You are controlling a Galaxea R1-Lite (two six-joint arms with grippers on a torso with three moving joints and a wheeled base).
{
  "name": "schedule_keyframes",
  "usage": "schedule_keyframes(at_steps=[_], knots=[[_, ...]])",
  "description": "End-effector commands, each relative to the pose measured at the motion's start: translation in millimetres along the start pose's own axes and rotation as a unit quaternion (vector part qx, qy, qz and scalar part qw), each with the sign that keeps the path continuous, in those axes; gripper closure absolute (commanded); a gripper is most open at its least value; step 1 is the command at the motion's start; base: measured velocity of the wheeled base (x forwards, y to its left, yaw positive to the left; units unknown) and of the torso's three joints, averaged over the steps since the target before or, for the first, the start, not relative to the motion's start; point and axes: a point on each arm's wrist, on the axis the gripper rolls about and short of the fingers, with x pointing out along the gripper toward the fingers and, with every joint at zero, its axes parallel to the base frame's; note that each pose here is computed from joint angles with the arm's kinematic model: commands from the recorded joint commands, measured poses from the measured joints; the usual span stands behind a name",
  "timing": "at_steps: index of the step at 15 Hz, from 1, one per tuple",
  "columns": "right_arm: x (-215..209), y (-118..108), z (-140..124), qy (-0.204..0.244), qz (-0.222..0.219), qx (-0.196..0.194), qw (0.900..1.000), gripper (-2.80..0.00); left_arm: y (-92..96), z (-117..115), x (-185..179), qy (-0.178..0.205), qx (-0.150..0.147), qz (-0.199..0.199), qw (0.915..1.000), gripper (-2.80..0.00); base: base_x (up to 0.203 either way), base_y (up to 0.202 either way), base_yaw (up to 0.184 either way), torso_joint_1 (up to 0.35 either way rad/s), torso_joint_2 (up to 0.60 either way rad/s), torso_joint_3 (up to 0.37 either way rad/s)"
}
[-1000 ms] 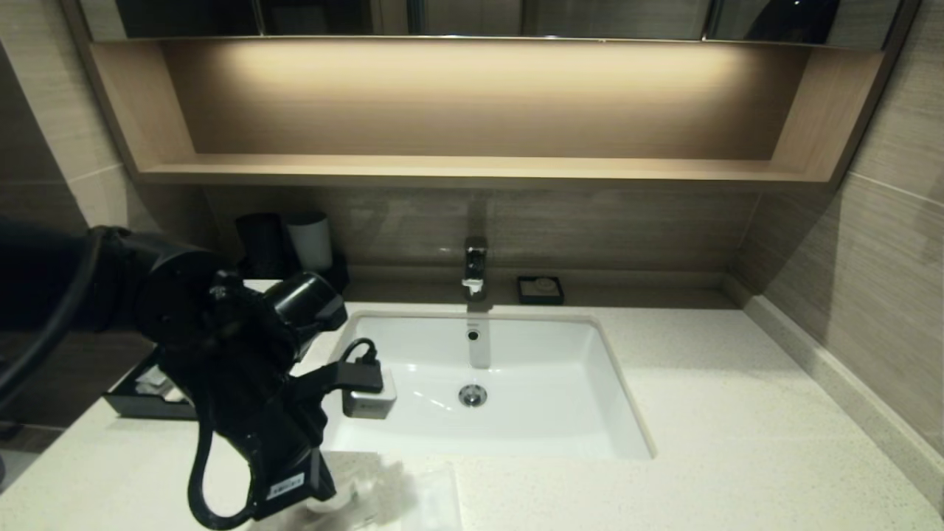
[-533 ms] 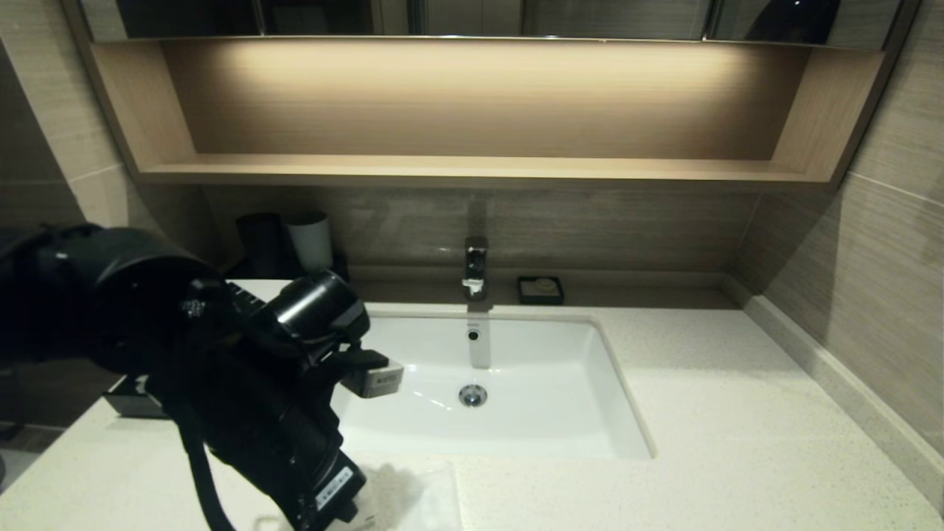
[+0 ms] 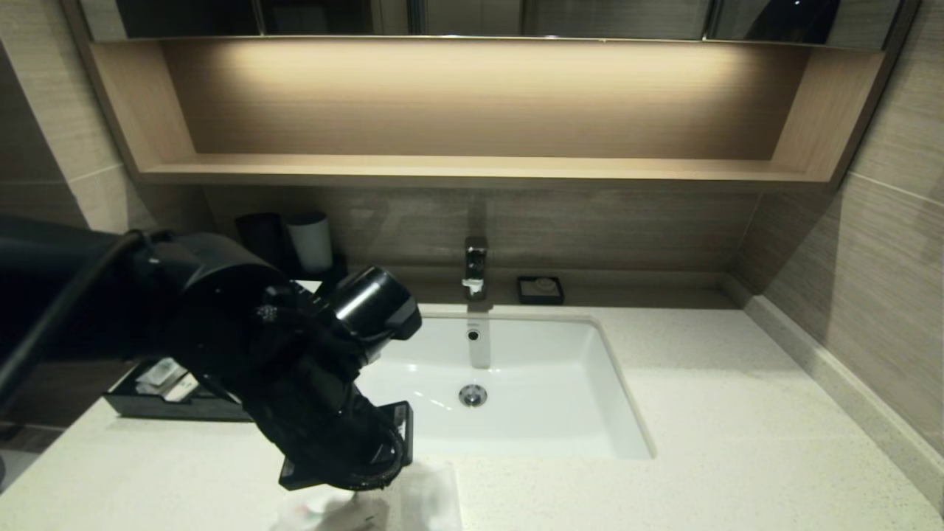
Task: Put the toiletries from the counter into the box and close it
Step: Pick up the bathroom toiletry
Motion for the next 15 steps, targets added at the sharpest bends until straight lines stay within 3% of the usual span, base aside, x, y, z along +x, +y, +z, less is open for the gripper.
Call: schedule_keyframes(at_steps=[1,5,9,15], knots=[[0.1,0.0,-0.4,0.001,0.000,0.000,1.000,0.00,0.7,1.5,6.6,0.005,-0.014,0.018,0.9997,0.00,0.000,0.000,0.000,0.000,0.00,0.000],[0.1,0.0,-0.4,0.001,0.000,0.000,1.000,0.00,8.0,-4.1,-8.2,-0.023,-0.025,0.045,0.9984,0.00,0.000,0.000,0.000,0.000,0.00,0.000],[0.1,0.0,-0.4,0.001,0.000,0.000,1.000,0.00,17.4,-16.6,-31.4,-0.032,-0.020,0.038,0.9986,0.00,0.000,0.000,0.000,0.000,0.00,0.000],[0.1,0.0,-0.4,0.001,0.000,0.000,1.000,0.00,46.0,-47.6,-33.0,-0.009,-0.015,0.063,0.9979,0.00,0.000,0.000,0.000,0.000,0.00,0.000]])
